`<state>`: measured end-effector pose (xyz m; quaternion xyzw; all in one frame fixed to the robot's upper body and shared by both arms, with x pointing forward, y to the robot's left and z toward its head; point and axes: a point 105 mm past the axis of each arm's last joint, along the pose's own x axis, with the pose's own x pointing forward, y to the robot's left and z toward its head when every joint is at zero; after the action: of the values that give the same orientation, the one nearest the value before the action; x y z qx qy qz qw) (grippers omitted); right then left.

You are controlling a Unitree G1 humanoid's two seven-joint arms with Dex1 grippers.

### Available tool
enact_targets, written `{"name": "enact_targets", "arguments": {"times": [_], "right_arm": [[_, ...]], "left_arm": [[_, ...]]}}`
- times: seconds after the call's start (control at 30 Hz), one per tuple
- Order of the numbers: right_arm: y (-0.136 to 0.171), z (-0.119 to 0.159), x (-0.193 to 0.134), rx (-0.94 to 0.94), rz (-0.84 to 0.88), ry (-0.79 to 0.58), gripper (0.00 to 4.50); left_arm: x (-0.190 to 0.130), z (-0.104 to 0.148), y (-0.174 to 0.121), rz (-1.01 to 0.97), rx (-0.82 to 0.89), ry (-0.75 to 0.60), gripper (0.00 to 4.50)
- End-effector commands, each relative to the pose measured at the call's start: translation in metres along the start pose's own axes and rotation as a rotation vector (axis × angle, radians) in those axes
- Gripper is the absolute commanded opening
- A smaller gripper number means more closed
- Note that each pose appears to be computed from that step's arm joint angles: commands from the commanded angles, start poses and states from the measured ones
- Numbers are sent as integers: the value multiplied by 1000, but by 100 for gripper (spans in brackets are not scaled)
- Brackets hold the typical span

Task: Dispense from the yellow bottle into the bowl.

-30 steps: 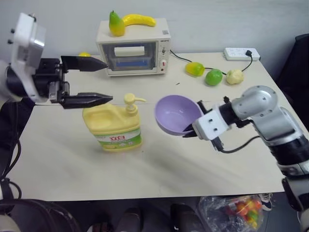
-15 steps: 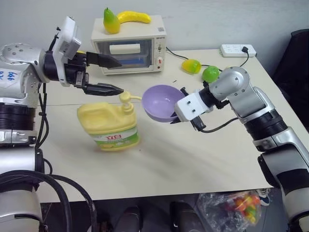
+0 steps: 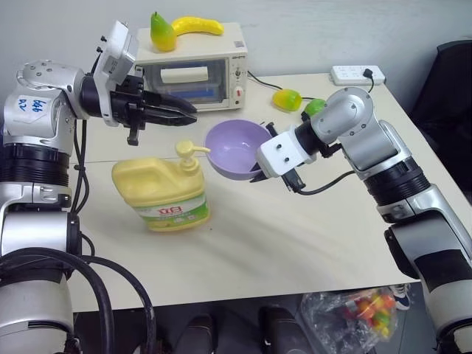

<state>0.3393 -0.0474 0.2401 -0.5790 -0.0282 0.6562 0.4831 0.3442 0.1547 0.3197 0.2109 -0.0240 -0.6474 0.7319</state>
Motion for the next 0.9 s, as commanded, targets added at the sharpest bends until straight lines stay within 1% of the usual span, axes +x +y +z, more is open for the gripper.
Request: {"name": "enact_targets", "arguments": {"times": [0.03,0.17,0.37,0.53,0.7,0.9], "right_arm": [[-5,11,-8,-32,21,-18,0],[-11,16,-9,-34,16,-26,0],[-14,20,-10,-44,13,-27,0],[-8,17,-14,-54,40,32,0],[-6,19,-16,-63,35,42,0],[1,28,-17,-96,49,45,0]], "left_arm": [[-8,10,-12,-96,43,15,21],[-5,10,-17,-127,26,10,21],[3,0,-26,-168,52,52,21],[4,11,-32,-190,77,46,21],[3,18,-35,-200,98,43,21],[0,19,-36,-195,106,59,21]]}}
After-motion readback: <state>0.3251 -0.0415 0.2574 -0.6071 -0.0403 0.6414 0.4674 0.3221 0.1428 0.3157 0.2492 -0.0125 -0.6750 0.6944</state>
